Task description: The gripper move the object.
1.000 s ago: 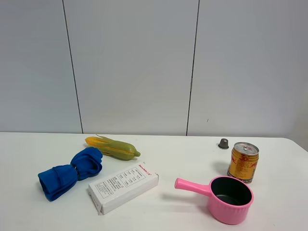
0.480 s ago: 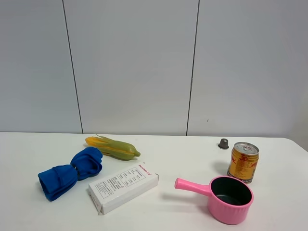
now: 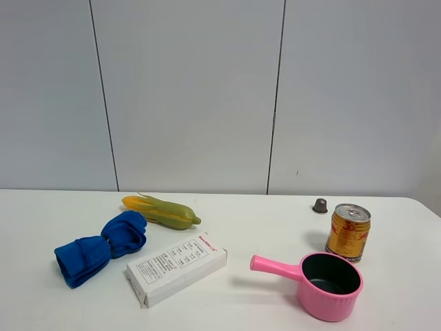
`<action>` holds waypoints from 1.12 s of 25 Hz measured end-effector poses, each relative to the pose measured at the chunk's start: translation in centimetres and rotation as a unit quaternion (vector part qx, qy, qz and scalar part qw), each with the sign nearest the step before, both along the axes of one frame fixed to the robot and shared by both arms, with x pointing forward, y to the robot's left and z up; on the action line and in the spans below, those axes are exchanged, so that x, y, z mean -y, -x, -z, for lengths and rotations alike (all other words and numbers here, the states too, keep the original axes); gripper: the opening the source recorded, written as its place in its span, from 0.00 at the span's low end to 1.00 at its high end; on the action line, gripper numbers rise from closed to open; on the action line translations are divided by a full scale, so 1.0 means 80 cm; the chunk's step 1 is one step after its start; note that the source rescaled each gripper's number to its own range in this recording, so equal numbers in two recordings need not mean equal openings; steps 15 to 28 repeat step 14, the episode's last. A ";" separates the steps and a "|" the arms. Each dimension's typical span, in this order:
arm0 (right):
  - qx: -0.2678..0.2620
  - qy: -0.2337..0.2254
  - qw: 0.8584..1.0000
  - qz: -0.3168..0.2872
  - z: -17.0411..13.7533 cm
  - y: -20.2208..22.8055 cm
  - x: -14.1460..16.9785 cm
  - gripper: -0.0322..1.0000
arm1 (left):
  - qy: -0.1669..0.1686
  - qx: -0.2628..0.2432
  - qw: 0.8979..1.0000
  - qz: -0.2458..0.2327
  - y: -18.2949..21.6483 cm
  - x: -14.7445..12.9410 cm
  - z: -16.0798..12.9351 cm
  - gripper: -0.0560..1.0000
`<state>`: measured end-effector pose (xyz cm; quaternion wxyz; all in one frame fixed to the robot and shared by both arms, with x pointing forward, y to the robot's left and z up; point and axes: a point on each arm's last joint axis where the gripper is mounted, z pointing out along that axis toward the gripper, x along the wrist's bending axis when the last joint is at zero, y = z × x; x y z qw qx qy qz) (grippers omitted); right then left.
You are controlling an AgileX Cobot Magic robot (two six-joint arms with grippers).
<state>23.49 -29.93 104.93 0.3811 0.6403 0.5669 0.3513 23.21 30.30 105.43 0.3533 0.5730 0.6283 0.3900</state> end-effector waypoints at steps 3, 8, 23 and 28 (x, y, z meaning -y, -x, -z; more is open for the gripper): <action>0.000 0.000 1.000 0.000 0.000 0.000 0.000 1.00 | 0.000 0.000 1.000 0.000 0.000 0.000 0.000 1.00; 0.000 0.000 1.000 0.000 0.000 0.000 0.000 1.00 | 0.000 0.000 1.000 0.000 0.000 0.000 0.000 1.00; 0.000 0.000 1.000 0.000 0.000 0.000 0.000 1.00 | 0.000 0.000 1.000 0.000 0.000 0.000 0.000 1.00; 0.000 0.000 1.000 0.000 0.000 0.000 0.000 1.00 | 0.000 0.000 1.000 0.000 0.000 0.000 0.000 1.00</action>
